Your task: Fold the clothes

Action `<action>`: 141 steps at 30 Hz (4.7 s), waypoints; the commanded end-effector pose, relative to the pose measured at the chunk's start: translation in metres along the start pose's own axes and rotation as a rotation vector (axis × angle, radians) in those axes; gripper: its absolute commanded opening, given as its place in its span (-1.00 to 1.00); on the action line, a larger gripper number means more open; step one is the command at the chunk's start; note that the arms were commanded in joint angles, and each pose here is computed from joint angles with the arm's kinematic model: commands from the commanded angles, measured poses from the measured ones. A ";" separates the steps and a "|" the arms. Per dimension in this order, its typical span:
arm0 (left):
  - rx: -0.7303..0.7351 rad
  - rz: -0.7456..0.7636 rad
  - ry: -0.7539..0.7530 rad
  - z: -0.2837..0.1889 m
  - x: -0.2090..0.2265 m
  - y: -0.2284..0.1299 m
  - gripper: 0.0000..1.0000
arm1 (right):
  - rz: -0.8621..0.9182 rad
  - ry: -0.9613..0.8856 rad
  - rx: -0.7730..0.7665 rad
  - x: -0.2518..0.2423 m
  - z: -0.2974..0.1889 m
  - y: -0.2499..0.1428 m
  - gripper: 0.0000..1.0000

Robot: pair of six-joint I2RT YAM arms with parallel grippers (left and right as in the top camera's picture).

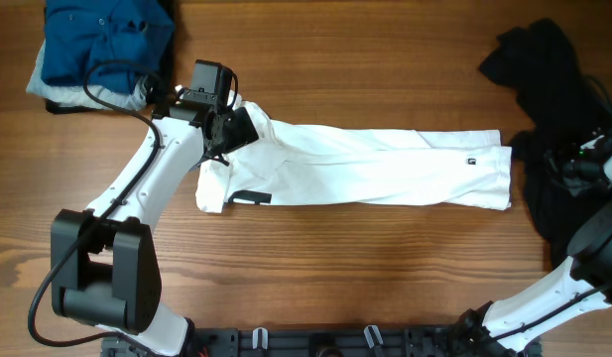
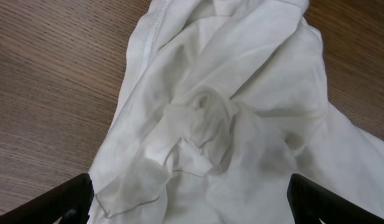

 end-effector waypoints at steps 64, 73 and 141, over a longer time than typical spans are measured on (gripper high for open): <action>0.013 0.040 -0.042 -0.007 0.001 0.004 1.00 | -0.636 0.031 0.371 0.153 -0.070 -0.108 -0.92; 0.004 0.003 -0.034 -0.006 0.012 0.012 1.00 | -0.843 0.058 0.406 0.226 -0.052 -0.228 -0.91; 0.291 0.536 -0.155 0.078 0.013 -0.015 0.72 | -1.011 0.196 0.231 0.250 -0.119 -0.223 0.99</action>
Point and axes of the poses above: each gripper's point midway between its finger pads, its own z axis out along the fingers, its own x axis along the line the jaws close on, y = z × x, the point moved 9 cm from there along -z, back along the fingers
